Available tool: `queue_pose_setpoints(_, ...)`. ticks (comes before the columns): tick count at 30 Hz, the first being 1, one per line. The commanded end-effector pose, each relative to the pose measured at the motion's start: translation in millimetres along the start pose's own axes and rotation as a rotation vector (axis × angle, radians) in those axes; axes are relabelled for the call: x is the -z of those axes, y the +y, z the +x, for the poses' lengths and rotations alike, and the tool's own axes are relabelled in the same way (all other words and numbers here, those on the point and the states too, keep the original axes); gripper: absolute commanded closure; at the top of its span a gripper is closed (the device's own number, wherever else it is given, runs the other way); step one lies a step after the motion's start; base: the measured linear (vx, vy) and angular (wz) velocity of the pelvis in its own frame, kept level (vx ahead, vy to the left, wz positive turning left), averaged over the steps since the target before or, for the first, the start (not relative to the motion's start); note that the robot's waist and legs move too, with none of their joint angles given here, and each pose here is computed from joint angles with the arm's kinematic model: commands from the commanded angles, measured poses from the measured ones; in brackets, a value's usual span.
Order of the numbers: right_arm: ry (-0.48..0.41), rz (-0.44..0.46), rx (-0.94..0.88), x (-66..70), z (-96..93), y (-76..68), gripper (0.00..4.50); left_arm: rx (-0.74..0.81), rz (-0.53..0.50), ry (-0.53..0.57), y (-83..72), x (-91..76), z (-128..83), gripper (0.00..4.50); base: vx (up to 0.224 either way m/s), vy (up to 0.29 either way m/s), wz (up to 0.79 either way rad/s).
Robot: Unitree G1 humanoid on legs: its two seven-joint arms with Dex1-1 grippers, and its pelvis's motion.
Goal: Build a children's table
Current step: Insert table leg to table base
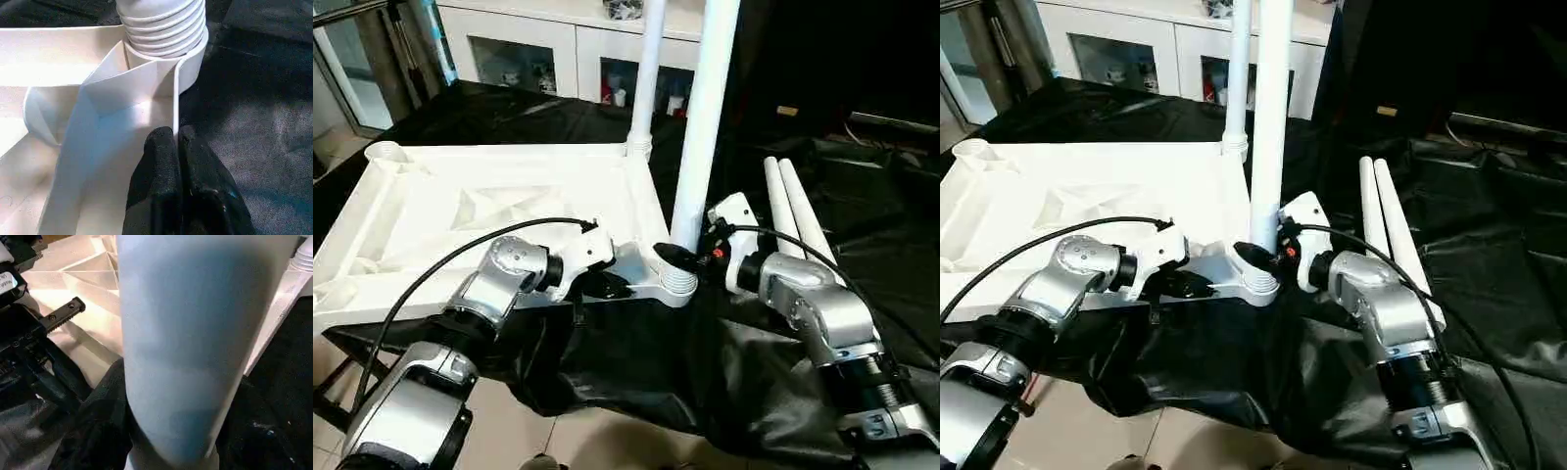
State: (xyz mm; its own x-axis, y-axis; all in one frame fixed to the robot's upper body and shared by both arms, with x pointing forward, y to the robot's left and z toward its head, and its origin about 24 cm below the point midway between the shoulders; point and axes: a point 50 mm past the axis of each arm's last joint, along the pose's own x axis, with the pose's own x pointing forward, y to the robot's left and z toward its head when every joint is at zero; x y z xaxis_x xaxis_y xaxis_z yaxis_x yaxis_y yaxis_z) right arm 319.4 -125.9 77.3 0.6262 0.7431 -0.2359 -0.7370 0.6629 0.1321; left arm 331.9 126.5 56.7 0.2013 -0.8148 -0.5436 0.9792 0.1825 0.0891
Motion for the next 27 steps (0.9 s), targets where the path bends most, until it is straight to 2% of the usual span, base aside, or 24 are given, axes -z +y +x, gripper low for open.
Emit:
queue_pose_setpoints(1, -0.029, 0.050, 0.031, 6.2, -1.8, -4.2, 2.62, 0.000, -0.004, -0.022, -1.4, -2.1, 0.6, 4.50, 0.000, 0.000, 0.00)
queue_pose_setpoints(4, -0.055, 0.089, 0.031, 9.8, -3.2, -3.9, 2.62, -0.001, -0.002, -0.023, -1.2, -2.6, 0.0, 4.50, 0.000, 0.000, 0.00)
queue_pose_setpoints(7, -0.100, 0.165, 0.047, 21.8, -7.5, -3.7, 2.62, -0.009, 0.001, -0.024, 1.0, -4.4, -1.7, 4.50, 0.000, 0.000, 0.00)
queue_pose_setpoints(17, -0.168, 0.267, 0.101, 48.9, -16.2, -3.4, 2.62, -0.029, 0.001, -0.026, 4.4, -6.2, -3.2, 4.50, 0.000, 0.000, 0.00)
queue_pose_setpoints(22, -0.132, 0.193, 0.127, 56.6, -20.2, -1.1, 2.62, -0.037, 0.001, -0.029, 4.5, -6.1, -2.6, 4.50, 0.000, 0.000, 0.00)
queue_pose_setpoints(24, -0.092, 0.094, 0.168, 57.1, -20.7, -2.1, 2.62, -0.045, 0.001, -0.032, 4.7, -5.8, -2.4, 4.50, 0.000, 0.000, 0.00)
queue_pose_setpoints(27, -0.101, 0.078, 0.185, 55.3, -20.5, -1.5, 2.62, -0.048, 0.001, -0.034, 4.4, -5.8, -1.5, 4.50, 0.000, 0.000, 0.00)
